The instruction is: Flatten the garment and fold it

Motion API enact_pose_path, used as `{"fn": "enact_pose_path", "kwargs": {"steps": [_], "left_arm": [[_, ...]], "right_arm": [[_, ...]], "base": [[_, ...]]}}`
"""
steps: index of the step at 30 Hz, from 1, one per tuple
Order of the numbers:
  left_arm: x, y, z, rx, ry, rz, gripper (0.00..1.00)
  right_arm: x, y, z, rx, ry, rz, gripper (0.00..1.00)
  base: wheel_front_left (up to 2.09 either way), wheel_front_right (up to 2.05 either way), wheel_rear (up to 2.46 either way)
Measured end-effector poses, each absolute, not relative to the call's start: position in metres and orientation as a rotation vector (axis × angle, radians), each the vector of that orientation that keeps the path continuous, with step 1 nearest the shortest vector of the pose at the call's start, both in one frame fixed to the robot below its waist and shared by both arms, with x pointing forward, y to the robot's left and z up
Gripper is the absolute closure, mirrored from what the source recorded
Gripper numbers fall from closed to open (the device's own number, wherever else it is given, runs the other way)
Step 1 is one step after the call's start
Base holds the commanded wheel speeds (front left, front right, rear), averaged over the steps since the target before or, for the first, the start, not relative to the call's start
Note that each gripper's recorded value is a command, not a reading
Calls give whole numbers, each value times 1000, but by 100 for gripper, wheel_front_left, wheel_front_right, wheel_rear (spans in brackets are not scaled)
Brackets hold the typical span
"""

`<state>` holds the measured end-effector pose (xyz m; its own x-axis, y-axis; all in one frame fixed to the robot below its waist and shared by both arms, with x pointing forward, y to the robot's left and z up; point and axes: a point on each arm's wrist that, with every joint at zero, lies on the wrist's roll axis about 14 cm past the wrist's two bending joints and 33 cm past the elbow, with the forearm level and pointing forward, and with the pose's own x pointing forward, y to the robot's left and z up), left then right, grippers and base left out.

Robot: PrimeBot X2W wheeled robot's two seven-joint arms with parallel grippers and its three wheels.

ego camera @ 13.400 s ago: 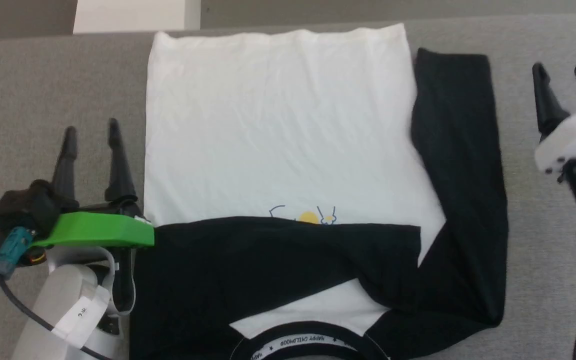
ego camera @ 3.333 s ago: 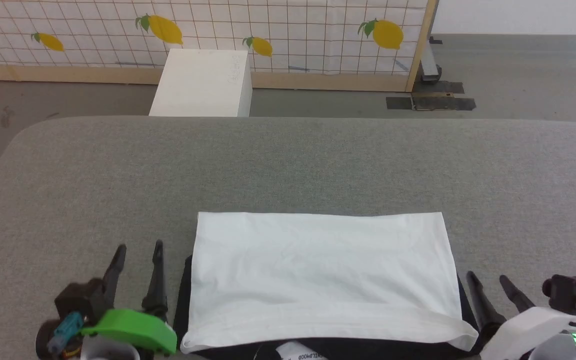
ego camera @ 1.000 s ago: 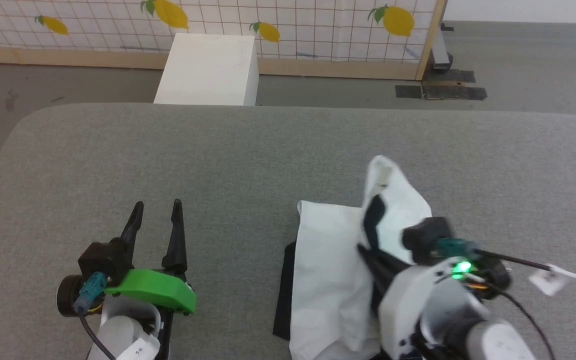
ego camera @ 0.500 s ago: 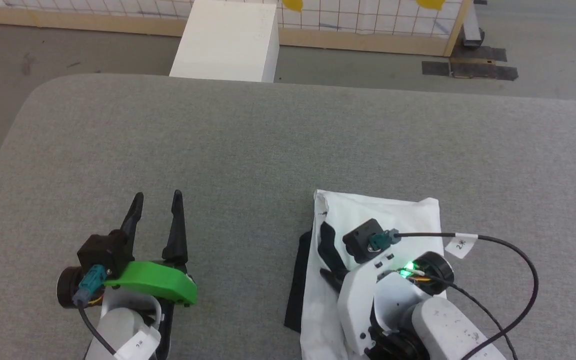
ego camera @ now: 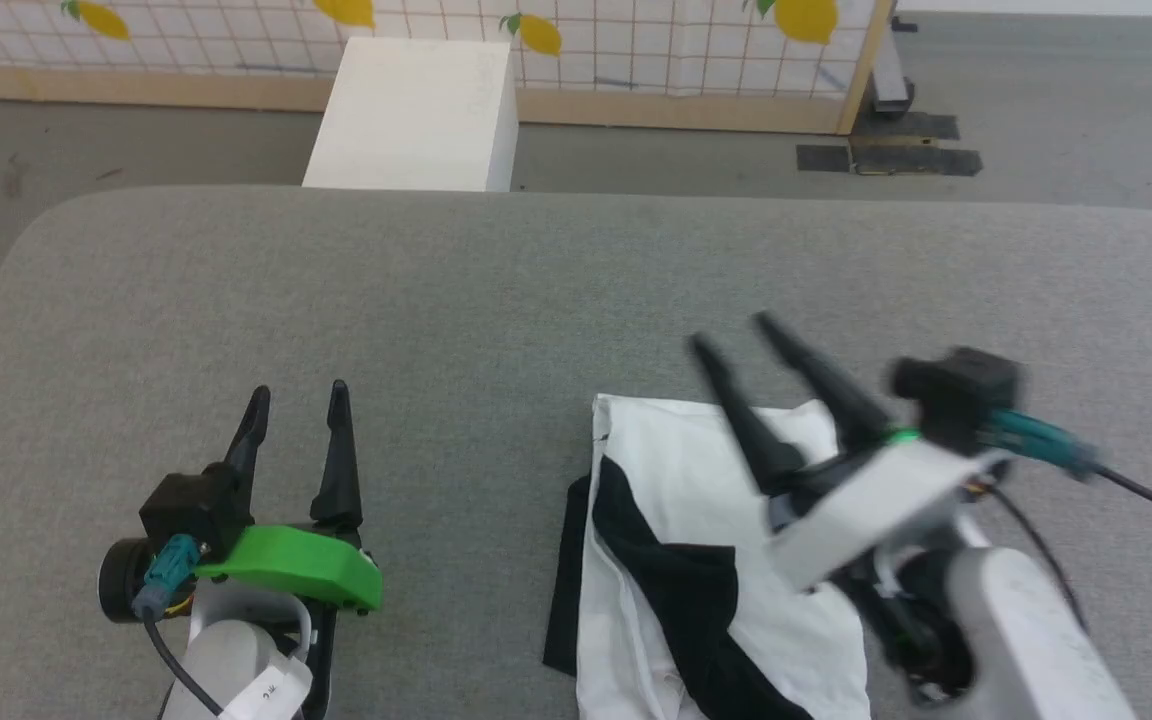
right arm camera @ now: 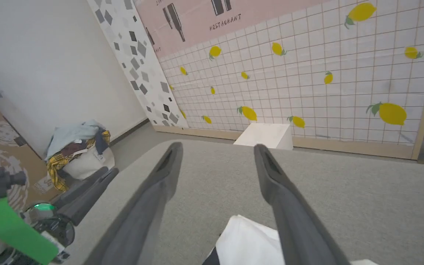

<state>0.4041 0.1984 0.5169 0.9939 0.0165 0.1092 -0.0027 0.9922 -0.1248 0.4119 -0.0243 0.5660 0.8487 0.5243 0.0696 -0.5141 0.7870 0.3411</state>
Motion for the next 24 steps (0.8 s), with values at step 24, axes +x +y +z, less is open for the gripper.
{"fn": "enact_pose_path", "kwargs": {"steps": [24], "left_arm": [[393, 186, 529, -127, -142, -30, 0]], "right_arm": [[359, -127, 409, 564, 538, 161, 0]], "base": [[0, 0, 0]]}}
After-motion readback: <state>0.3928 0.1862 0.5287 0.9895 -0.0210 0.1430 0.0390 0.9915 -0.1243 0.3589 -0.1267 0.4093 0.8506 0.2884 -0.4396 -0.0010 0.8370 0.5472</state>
